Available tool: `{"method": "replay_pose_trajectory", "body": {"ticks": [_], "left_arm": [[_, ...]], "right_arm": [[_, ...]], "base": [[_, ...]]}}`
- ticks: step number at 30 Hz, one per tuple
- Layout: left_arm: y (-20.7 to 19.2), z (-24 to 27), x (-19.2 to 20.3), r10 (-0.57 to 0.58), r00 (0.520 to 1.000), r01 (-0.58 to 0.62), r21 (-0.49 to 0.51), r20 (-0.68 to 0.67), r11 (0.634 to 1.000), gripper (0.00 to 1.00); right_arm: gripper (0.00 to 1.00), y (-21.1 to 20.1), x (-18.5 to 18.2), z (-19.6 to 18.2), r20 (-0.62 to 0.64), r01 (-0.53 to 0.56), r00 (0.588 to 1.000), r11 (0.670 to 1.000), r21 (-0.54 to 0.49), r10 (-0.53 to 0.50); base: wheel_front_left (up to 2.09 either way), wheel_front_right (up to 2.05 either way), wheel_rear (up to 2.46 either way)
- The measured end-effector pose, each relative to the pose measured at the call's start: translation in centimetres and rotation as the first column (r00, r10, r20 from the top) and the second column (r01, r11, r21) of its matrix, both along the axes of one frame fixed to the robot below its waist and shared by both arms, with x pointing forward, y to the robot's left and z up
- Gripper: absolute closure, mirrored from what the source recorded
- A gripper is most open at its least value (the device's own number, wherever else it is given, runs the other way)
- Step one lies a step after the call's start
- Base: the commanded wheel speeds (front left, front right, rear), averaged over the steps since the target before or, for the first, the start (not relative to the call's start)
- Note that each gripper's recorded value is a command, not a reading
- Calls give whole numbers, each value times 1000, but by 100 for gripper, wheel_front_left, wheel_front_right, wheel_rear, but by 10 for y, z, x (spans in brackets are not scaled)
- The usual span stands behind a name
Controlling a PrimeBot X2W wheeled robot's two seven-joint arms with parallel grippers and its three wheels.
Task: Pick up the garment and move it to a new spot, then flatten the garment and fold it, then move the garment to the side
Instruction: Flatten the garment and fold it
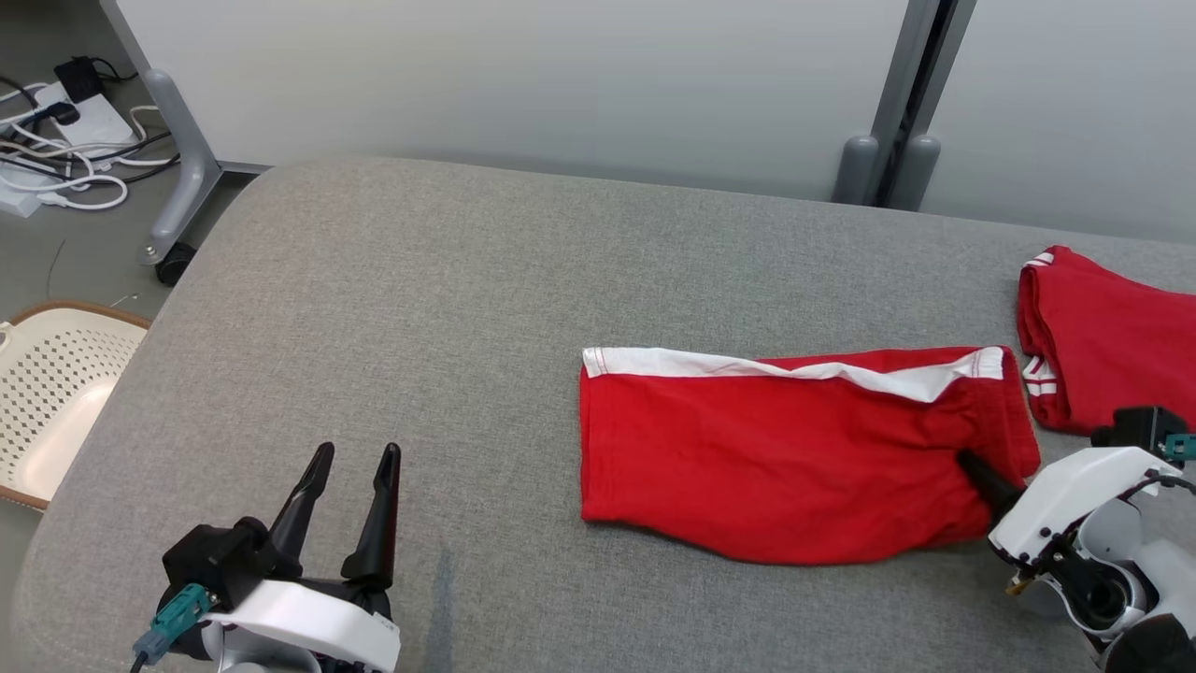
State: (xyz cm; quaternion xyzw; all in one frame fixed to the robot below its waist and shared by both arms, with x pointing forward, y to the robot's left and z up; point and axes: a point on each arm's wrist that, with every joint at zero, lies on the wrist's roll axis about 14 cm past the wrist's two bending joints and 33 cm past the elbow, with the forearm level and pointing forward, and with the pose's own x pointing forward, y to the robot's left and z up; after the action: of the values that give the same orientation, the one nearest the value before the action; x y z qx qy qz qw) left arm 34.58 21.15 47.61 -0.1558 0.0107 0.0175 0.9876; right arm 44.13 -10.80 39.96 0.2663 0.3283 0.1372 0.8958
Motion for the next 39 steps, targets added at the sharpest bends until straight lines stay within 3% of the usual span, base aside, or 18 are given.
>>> {"method": "replay_pose_trajectory", "body": {"ticks": [14, 26, 39], "left_arm": [[1, -10, -11, 6, 999, -6, -6, -32, 1000, 0], [18, -5, -31, 75, 997, -75, -13, -12, 997, 0], [48, -6, -68, 203, 979, -203, -15, -15, 979, 0]], "right_arm": [[100, 59, 2, 43, 119, -167, 980, 983, 75, 158], [100, 154, -31, 54, 97, -383, 923, 909, 164, 372], [100, 201, -33, 46, -1, -354, 929, 892, 282, 369]], "base": [[0, 0, 0], [0, 0, 0], [0, 0, 0]]}}
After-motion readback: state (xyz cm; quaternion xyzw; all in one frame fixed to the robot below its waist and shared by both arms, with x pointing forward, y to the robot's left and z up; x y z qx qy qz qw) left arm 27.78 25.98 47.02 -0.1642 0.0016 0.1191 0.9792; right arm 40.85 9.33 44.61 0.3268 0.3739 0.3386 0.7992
